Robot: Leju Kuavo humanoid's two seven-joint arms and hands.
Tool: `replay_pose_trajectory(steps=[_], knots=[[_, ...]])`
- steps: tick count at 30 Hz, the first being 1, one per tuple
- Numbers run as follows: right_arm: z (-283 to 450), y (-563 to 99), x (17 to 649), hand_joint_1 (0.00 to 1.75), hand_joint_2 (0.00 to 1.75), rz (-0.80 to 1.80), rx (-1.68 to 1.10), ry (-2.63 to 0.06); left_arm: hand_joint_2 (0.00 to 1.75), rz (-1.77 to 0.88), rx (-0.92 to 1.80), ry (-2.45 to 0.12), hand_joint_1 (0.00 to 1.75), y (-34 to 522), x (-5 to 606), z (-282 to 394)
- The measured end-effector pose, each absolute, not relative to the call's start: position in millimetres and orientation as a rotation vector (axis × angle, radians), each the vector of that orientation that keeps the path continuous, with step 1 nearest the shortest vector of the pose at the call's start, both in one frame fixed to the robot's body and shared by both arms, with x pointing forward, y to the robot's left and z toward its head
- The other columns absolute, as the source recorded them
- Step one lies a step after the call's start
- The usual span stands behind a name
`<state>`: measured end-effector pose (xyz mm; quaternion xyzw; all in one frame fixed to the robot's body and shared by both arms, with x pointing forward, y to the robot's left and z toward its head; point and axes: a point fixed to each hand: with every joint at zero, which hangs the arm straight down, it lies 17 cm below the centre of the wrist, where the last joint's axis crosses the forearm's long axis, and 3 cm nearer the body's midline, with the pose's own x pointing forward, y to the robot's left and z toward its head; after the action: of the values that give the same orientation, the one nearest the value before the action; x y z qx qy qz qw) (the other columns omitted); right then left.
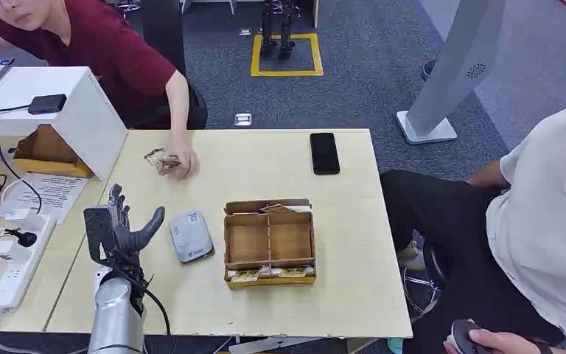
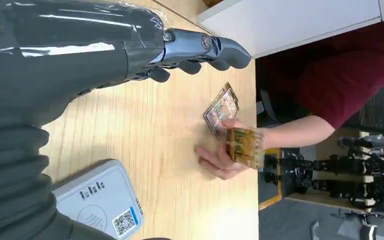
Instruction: Pass the card to the sensor for recognition and then transmit it.
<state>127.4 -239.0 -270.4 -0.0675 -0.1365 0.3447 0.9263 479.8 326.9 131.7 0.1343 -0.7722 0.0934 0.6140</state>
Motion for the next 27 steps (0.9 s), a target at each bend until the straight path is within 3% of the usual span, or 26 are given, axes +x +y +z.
replay_pose_trajectory(steps=[27], knots=[[-270.5,-239.5,126.9,0.0,1.75,0.707,-0.14,-0.276,1.75,0.233,0.296,-1.764,0.0,326.0,481.5,129.4]])
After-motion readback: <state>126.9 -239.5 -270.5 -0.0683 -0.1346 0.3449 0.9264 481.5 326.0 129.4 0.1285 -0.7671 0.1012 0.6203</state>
